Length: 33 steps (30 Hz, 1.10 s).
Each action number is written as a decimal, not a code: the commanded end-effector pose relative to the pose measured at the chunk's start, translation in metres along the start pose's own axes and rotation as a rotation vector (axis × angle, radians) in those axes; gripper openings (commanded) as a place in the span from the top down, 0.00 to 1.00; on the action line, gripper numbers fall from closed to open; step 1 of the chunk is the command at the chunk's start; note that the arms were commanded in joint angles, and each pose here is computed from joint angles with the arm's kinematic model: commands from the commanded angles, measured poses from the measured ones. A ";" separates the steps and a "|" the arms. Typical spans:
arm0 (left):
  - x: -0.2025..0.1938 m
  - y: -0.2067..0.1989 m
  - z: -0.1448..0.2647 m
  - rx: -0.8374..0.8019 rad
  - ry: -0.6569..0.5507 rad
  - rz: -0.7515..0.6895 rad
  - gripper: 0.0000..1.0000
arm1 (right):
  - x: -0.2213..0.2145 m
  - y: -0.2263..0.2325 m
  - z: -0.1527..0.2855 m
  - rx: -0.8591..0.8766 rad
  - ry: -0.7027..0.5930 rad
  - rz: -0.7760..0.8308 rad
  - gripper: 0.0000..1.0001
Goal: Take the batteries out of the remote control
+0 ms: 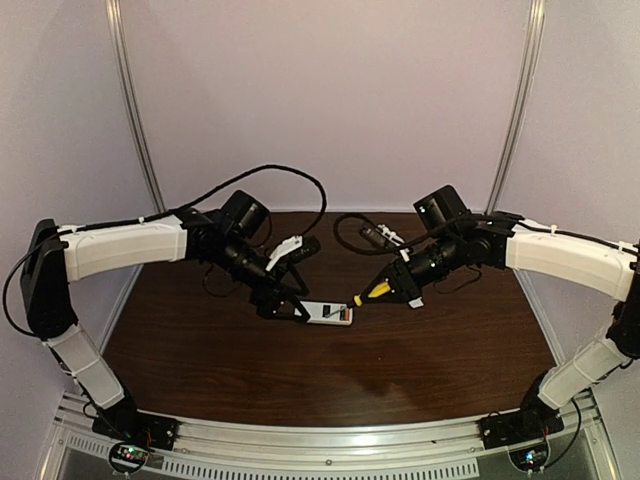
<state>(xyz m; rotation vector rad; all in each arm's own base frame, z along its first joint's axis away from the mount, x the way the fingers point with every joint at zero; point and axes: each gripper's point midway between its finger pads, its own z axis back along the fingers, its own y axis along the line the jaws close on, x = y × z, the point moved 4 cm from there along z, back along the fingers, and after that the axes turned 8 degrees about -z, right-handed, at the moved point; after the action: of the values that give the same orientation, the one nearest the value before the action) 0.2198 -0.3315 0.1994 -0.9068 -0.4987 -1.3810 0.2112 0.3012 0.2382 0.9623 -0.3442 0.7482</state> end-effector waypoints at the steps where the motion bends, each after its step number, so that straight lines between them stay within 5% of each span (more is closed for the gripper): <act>1: 0.007 0.022 0.016 0.198 -0.022 -0.032 0.04 | 0.003 -0.010 0.007 -0.105 -0.053 0.012 1.00; 14: 0.023 0.048 0.087 0.778 -0.209 -0.066 0.02 | 0.008 -0.025 0.016 -0.220 -0.117 0.018 1.00; 25: -0.015 0.069 0.069 0.804 -0.274 -0.063 0.03 | 0.003 -0.033 0.019 -0.259 -0.117 0.010 1.00; 33: -0.032 0.066 0.041 0.668 -0.173 -0.178 0.03 | 0.000 -0.038 0.017 -0.267 -0.103 0.007 1.00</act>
<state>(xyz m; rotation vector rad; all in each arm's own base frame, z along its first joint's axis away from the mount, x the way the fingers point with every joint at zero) 0.2890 -0.2724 0.1803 -0.3947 -1.0688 -1.0523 0.2368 0.2776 0.2205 0.7624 -0.4916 0.6412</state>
